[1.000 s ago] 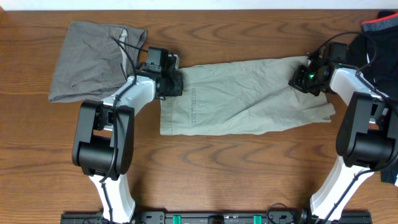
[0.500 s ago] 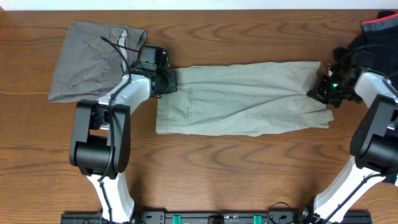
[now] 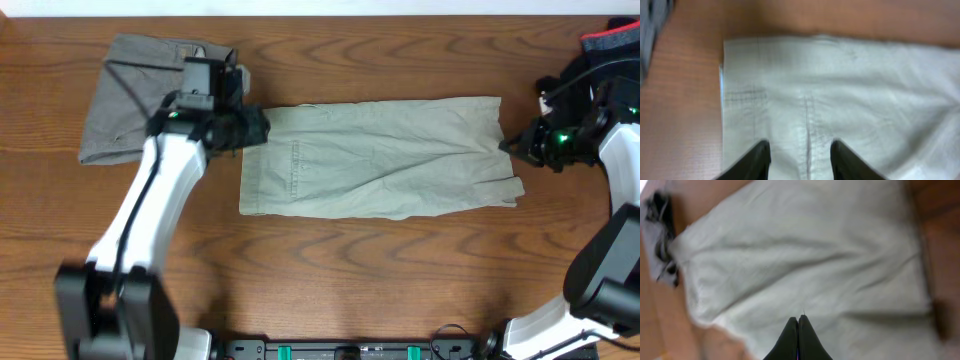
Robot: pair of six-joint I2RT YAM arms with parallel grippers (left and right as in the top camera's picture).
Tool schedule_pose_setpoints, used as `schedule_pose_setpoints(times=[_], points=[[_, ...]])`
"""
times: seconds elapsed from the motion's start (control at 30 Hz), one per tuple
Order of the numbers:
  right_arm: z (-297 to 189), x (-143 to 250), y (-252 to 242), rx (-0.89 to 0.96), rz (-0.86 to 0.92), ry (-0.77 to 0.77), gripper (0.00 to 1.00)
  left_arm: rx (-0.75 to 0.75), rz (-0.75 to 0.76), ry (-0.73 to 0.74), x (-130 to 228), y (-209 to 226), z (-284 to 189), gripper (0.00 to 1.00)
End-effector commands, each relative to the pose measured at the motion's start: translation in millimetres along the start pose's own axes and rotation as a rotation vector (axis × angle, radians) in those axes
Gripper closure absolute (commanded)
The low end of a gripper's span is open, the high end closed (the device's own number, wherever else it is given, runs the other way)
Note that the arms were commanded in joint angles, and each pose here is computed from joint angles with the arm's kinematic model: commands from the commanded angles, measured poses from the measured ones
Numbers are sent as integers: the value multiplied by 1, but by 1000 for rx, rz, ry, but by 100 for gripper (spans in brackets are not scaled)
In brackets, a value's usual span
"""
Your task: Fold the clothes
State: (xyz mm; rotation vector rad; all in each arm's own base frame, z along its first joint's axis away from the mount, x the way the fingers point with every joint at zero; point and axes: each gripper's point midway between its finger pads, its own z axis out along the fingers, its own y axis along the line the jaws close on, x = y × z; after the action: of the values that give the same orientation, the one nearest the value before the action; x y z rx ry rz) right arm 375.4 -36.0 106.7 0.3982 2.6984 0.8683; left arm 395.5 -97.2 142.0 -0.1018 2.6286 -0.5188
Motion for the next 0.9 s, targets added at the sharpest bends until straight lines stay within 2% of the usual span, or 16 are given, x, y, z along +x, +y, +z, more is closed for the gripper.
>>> schedule_pose_setpoints(times=[0.0,0.13,0.4,0.47,0.63,0.73,0.87], points=[[15,28,13,33,-30,120,98,10,-24,107,31,-5,-18,61],[35,63,-7,238,56,250,98,-32,-15,318,88,3,-14,66],[69,112,-32,417,265,296,99,-60,-2,442,143,28,25,66],[73,119,-42,457,328,279,99,-105,-5,469,153,41,36,67],[86,127,-64,494,358,224,99,-236,-9,557,175,76,60,68],[70,130,-91,647,358,207,99,-313,-28,610,185,97,61,76],[41,129,-122,803,389,186,99,-335,-81,614,185,113,58,79]])
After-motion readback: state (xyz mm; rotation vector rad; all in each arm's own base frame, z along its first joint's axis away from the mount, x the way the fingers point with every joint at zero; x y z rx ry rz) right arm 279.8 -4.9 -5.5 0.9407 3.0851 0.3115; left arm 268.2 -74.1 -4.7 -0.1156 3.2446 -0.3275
